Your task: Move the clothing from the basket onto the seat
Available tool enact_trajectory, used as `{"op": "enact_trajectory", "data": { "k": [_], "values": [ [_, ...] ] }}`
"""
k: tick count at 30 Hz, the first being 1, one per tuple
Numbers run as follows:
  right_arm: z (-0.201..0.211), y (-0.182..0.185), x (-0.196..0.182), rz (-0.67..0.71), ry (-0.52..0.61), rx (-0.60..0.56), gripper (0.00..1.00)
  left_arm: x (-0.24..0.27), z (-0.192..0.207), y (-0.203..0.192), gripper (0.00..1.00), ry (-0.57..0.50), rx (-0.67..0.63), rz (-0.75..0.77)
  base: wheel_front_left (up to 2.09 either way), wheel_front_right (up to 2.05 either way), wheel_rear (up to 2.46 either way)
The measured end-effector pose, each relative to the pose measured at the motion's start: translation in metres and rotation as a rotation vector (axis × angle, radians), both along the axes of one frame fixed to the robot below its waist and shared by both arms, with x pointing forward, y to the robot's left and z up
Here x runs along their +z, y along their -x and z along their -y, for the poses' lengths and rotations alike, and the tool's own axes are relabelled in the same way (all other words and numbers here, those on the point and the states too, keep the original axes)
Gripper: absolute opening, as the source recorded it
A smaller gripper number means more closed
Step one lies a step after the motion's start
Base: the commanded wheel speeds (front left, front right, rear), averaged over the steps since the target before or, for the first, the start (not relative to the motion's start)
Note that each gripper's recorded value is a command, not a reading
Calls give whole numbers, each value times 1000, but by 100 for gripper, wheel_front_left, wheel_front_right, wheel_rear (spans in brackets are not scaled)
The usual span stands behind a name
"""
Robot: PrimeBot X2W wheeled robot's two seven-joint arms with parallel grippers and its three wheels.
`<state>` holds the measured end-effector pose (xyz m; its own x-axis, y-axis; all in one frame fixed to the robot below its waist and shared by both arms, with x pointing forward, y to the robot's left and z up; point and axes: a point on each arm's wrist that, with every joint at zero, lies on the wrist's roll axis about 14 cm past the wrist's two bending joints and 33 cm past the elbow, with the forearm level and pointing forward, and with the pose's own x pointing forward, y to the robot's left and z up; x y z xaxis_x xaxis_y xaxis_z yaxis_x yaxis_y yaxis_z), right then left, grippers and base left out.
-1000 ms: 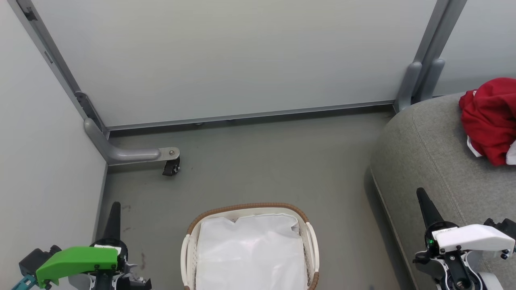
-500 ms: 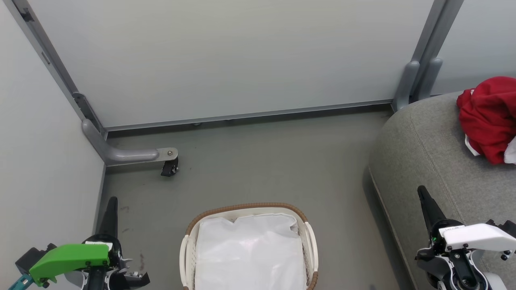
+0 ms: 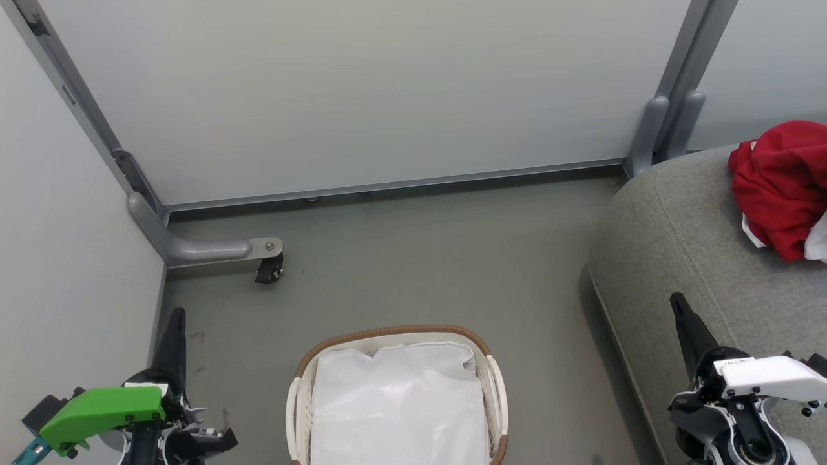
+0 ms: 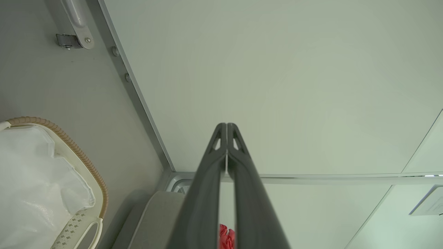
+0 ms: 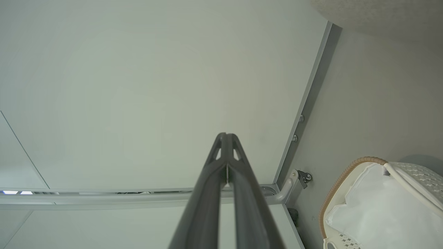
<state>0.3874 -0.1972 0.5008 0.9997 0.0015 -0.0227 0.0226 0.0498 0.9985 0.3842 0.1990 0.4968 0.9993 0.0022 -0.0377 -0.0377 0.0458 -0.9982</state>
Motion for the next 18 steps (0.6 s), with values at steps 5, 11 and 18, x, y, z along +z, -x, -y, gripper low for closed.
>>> {"op": "enact_trajectory", "data": {
  "k": [5,11,18],
  "values": [
    [1,0,2,7,-32,0,0,4,0,-2,0,28,-2,15,0,0,0],
    [2,0,3,12,-55,-2,0,7,0,-3,0,51,-1,27,0,0,0],
    [2,0,3,12,-55,-2,0,7,0,-3,0,51,-1,27,0,0,0]
  ]
}}
